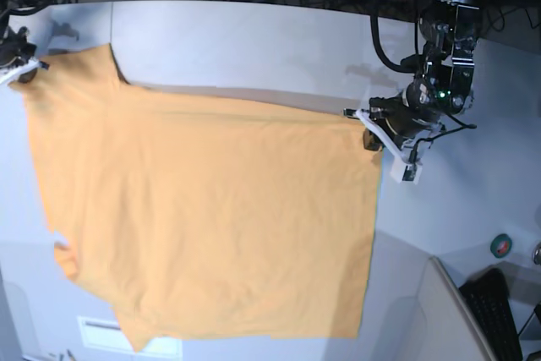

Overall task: Layout the t-shirt on the table in an organized manner, then fold the t-shirt properly
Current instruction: 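Lift the held shirt high with both grippers and swing it out flat, then lay the shirt down and drag its edge outward with both grippers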

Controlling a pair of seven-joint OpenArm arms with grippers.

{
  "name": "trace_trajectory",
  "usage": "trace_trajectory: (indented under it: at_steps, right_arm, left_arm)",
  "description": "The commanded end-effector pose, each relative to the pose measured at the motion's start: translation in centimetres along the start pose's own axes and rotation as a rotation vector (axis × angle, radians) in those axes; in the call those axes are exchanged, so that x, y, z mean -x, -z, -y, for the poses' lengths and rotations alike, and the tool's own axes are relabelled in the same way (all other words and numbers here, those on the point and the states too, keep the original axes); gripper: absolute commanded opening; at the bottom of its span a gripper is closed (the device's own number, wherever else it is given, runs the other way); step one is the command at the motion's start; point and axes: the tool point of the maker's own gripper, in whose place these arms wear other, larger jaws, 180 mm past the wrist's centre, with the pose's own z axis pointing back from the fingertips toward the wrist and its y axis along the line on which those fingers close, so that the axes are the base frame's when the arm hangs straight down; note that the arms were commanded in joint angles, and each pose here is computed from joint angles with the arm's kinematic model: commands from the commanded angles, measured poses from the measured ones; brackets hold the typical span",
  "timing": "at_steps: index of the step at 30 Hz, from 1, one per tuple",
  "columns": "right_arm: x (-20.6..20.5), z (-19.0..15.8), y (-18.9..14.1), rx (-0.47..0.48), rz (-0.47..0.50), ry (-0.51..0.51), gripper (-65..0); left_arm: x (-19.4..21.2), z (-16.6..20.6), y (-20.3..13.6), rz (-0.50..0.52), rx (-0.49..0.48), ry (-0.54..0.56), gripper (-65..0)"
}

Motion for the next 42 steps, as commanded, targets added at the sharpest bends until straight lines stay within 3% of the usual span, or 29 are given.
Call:
trace_trajectory:
  at_steps: [1, 5, 10, 16, 25, 28, 34, 37, 38, 40, 42]
  right_arm:
    - [-1.2, 0.3, -1.2, 0.012, 0.055, -0.02, -65.0]
    - [1.2, 0.0, -2.5, 0.019, 0.03, -0.019, -65.0]
    - [4.8, -0.9, -3.8, 0.016, -0.019, -0.005, -65.0]
    - [6.3, -0.8, -4.0, 0.02, -0.047, 0.01, -65.0]
    - [8.3, -2.1, -4.5, -0.002, -0.083, 0.012, -65.0]
    - [8.1, -2.4, -4.2, -0.008, -0.092, 0.013, -65.0]
    - [9.9, -0.4, -5.2, 0.046, -0.217, 0.062, -65.0]
    - [9.0, 2.0, -6.1, 0.113, -0.166, 0.146, -39.3]
    - [8.6, 2.8, -6.4, 0.137, -0.142, 0.179, -35.0]
    - [6.7, 3.9, -6.7, 0.165, -0.081, 0.206, -36.2]
    - [4.2, 3.6, -6.3, 0.144, -0.038, 0.154, -45.0]
  left_arm:
    - [-0.8, -0.5, -0.9, 0.038, -0.01, 0.021, -65.0]
    - [2.7, -1.0, -1.9, -0.032, -0.031, 0.049, -65.0]
    - [5.1, -3.5, -4.9, -0.058, -0.191, 0.146, -65.0]
    - [5.8, -6.8, -6.5, -0.066, -0.323, 0.115, -65.0]
    - [11.3, -7.0, -6.4, -0.197, -0.313, 0.078, -65.0]
    - [10.5, -6.6, -5.8, -0.178, -0.313, 0.068, -65.0]
    - [10.7, -6.7, -5.8, -0.182, -0.315, 0.063, -65.0]
    - [10.8, -6.7, -5.8, -0.185, -0.315, 0.062, -65.0]
    - [10.8, -6.7, -5.8, -0.185, -0.315, 0.062, -65.0]
    - [10.8, -6.7, -5.8, -0.185, -0.315, 0.062, -65.0]
    - [10.8, -6.7, -5.8, -0.185, -0.315, 0.062, -65.0]
